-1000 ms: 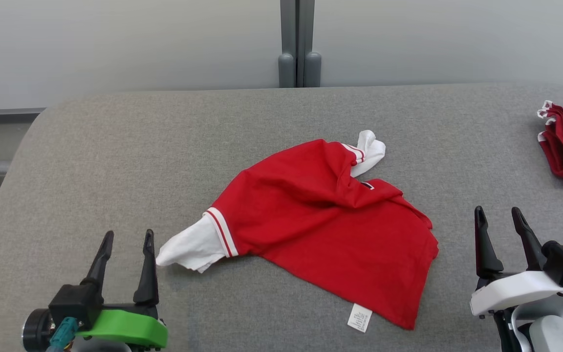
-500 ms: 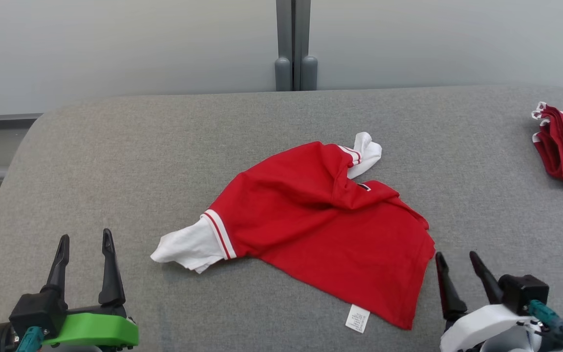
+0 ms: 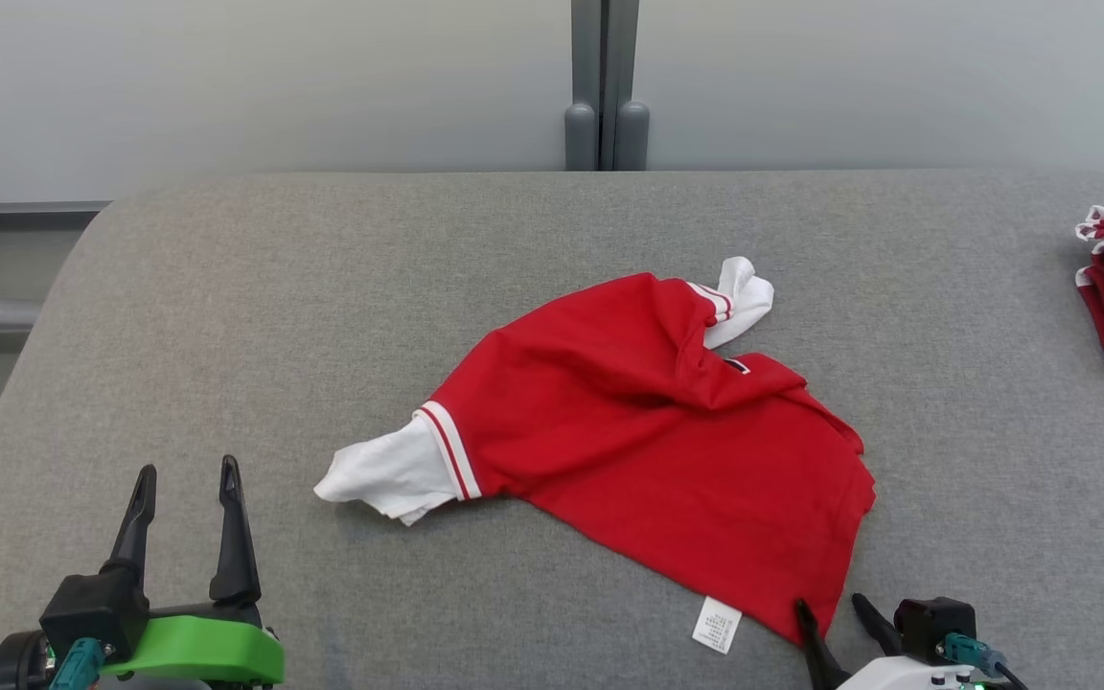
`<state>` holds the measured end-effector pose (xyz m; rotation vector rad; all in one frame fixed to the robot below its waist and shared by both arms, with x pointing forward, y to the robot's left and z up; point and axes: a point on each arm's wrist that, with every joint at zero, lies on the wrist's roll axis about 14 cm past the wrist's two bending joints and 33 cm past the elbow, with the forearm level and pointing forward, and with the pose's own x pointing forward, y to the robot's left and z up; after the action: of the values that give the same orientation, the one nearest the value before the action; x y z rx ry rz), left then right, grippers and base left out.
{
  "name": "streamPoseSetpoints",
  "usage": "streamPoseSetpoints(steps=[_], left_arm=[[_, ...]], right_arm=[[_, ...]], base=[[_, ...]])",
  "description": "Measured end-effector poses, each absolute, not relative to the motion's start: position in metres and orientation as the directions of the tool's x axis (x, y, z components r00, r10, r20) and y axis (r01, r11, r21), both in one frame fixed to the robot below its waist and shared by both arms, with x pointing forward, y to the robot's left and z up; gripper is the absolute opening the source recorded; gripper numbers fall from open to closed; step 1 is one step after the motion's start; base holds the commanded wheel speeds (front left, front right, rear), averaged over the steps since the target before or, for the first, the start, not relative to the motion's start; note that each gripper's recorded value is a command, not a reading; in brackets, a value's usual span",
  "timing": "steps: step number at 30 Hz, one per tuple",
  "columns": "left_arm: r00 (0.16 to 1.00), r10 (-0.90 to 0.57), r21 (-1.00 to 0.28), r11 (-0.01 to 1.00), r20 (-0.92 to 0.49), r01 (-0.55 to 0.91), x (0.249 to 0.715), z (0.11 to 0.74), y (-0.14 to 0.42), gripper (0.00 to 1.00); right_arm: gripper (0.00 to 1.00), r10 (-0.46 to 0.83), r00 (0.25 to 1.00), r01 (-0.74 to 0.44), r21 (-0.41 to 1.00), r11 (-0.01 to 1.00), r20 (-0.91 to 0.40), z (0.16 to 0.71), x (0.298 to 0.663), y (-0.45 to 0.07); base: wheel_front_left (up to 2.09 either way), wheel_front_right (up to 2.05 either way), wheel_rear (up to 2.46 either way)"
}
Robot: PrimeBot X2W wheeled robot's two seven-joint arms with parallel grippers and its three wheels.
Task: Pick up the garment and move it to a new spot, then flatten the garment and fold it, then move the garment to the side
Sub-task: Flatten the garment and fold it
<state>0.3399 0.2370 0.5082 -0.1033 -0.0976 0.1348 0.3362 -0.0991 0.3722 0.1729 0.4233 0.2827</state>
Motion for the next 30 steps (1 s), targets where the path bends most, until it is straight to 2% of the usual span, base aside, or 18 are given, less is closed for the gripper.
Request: streamPoseSetpoints(steps=[3,8,17,21,22,23,24,30], left_arm=[[0.986,0.141,-0.11,0.985,0.087,-0.131,0.34,0.507,0.238,1.0],[0.988,0.13,-0.115,0.986,0.085,-0.12,0.341,0.506,0.234,1.0],[0.992,0.103,-0.122,0.988,0.076,-0.093,0.343,0.503,0.224,1.0],[0.994,0.085,-0.127,0.989,0.068,-0.076,0.345,0.5,0.219,1.0],[0.994,0.082,-0.128,0.989,0.066,-0.073,0.345,0.499,0.218,1.0],[0.995,0.079,-0.129,0.989,0.064,-0.071,0.346,0.499,0.217,1.0],[0.995,0.075,-0.13,0.989,0.063,-0.067,0.346,0.499,0.215,1.0],[0.997,0.05,-0.134,0.99,0.054,-0.042,0.349,0.496,0.207,1.0]], right_arm=[[0.0,0.307,0.865,-0.224,0.242,0.944,-0.396,0.367,0.337,-0.096],[0.0,0.271,0.882,-0.185,0.247,0.951,-0.384,0.369,0.348,-0.11],[0.0,0.048,0.954,-0.014,0.115,0.993,-0.297,0.402,0.375,-0.22],[0.0,0.008,0.956,0.025,0.109,0.994,-0.294,0.407,0.373,-0.24],[0.12,0.007,0.953,0.029,0.114,0.993,-0.304,0.405,0.371,-0.241],[0.73,0.007,0.954,0.029,0.113,0.993,-0.301,0.406,0.37,-0.241],[1.0,0.006,0.958,0.028,0.114,0.993,-0.287,0.409,0.371,-0.242],[1.0,0.025,0.984,-0.003,0.125,0.992,-0.175,0.436,0.38,-0.23]], base=[[0.0,0.0,0.0],[0.0,0.0,0.0],[0.0,0.0,0.0],[0.0,0.0,0.0],[0.0,0.0,0.0],[0.0,0.0,0.0],[0.0,0.0,0.0],[0.0,0.0,0.0]])
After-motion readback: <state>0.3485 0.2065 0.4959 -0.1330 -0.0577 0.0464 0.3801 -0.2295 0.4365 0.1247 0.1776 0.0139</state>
